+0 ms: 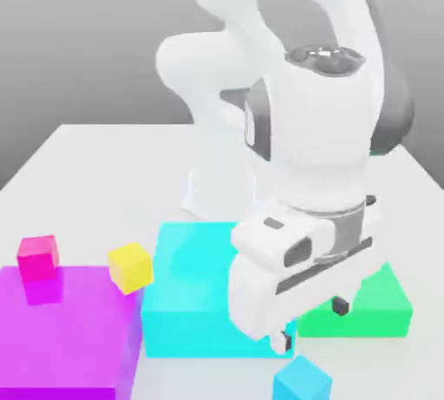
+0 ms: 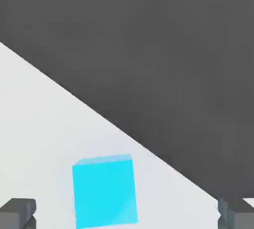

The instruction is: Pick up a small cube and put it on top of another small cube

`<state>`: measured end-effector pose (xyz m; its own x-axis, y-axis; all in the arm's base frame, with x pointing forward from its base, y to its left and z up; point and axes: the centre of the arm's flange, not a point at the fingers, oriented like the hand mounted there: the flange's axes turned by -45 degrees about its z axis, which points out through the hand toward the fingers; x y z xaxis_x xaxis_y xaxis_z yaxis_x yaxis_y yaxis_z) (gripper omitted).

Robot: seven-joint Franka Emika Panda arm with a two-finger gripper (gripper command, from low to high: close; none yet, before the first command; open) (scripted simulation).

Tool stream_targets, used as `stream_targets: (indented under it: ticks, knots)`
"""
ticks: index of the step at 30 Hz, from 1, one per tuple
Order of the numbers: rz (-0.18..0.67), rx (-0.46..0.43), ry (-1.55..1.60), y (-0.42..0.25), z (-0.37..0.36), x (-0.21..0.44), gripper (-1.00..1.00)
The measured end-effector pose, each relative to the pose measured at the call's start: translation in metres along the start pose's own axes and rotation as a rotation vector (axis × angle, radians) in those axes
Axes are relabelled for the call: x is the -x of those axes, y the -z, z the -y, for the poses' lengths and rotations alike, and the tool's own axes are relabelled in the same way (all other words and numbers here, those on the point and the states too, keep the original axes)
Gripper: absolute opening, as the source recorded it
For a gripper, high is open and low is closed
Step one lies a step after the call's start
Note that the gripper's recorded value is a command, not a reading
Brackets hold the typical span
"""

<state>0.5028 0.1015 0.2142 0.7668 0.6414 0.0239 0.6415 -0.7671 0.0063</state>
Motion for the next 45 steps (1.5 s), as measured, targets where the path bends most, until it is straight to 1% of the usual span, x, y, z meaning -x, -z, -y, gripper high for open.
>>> stream_targets:
  ticks: [4,5,12,17,25,34,38,43,44,45]
  knots:
    - [0.022,-0.006,0.022,-0.058,0.003,0.002,0.0]
    - [0.023,-0.006,0.022,-0.072,0.004,0.003,-1.0]
    - [0.024,-0.007,0.022,-0.076,0.004,0.003,-1.0]
    - [0.024,-0.009,0.016,-0.019,0.008,0.003,-1.0]
    - [0.018,-0.04,-0.111,0.044,0.104,0.022,-1.0]
    - [0.025,-0.028,-0.288,0.088,0.187,0.08,-1.0]
    - [0.025,-0.008,-0.353,0.091,0.213,0.107,-1.0]
    - [0.024,-0.002,-0.362,0.042,0.216,0.111,-1.0]
    - [0.024,-0.002,-0.362,0.035,0.216,0.112,1.0]
    - [0.024,-0.002,-0.362,0.035,0.216,0.112,1.0]
